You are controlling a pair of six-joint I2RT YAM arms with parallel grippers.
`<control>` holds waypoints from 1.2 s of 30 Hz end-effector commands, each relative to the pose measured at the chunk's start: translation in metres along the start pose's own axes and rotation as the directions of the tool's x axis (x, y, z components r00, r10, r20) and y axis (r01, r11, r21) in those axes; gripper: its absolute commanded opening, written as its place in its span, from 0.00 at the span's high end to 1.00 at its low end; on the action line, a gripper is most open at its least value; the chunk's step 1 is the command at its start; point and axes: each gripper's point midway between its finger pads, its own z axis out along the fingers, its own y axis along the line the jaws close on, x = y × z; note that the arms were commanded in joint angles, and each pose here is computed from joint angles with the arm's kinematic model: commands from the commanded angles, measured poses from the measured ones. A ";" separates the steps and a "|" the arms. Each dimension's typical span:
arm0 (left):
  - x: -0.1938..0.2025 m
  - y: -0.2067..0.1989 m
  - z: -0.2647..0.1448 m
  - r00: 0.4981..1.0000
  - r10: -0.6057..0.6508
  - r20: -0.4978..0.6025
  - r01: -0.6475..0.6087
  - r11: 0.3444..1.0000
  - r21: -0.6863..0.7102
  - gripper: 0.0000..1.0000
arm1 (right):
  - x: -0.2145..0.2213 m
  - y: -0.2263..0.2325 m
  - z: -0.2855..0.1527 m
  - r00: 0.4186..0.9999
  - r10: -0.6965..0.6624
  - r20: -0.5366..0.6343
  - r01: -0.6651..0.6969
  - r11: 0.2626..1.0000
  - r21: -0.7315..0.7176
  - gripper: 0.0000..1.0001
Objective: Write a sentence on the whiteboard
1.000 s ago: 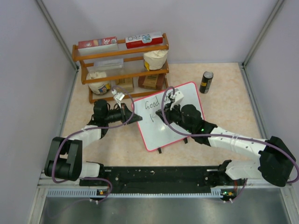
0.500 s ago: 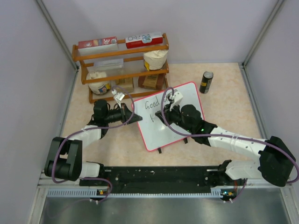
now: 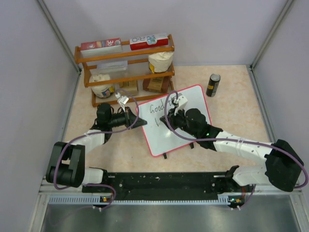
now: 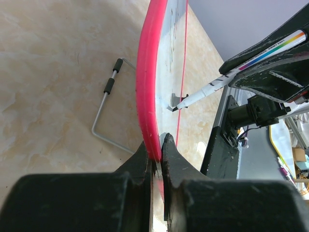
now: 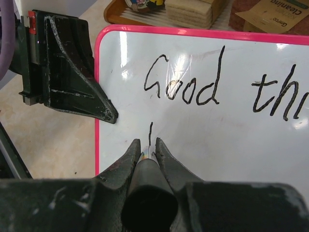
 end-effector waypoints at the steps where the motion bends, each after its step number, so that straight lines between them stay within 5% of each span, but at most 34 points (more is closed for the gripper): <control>1: 0.044 0.017 0.001 0.990 0.101 -0.103 -0.104 0.994 -0.019 1.00 | -0.017 0.007 0.007 0.999 -0.005 0.047 0.005 1.000 -0.009 1.00; 18: 0.045 0.016 0.001 0.989 0.102 -0.104 -0.104 0.994 -0.018 1.00 | -0.032 -0.008 0.008 0.996 0.016 0.086 -0.023 0.996 0.083 1.00; 36: 0.044 0.017 0.001 0.989 0.104 -0.101 -0.106 0.994 -0.020 1.00 | -0.002 -0.027 -0.003 1.000 0.013 0.013 -0.014 0.991 0.130 1.00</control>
